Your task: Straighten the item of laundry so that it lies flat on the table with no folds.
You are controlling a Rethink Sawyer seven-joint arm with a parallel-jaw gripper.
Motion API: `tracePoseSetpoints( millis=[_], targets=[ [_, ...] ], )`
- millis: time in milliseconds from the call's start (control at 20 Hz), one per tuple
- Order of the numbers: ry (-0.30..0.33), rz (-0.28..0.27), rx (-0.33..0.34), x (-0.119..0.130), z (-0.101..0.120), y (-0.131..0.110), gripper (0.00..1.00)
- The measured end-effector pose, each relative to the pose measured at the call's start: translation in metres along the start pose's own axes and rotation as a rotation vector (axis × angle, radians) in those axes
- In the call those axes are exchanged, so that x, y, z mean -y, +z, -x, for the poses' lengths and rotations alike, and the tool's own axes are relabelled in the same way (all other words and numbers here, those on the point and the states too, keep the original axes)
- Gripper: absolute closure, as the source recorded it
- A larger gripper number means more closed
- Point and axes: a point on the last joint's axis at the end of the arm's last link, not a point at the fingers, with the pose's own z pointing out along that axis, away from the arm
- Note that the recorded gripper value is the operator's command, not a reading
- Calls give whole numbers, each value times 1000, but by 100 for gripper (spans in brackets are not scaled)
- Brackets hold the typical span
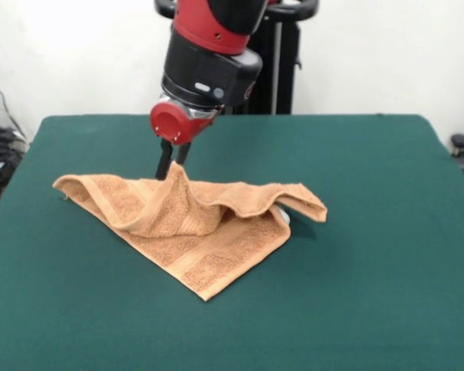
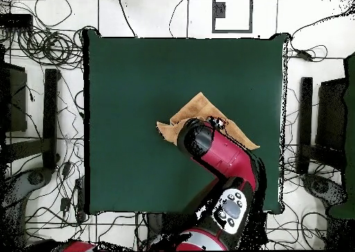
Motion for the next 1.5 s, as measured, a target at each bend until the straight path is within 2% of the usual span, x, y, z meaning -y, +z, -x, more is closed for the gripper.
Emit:
tracePoseSetpoints(
  millis=[750,1050,1500],
  targets=[
    [-5,-11,0,5,-9,8,0],
    [2,-21,-26,7,-22,10,0],
    [1,-27,-31,9,-26,13,0]
  ],
)
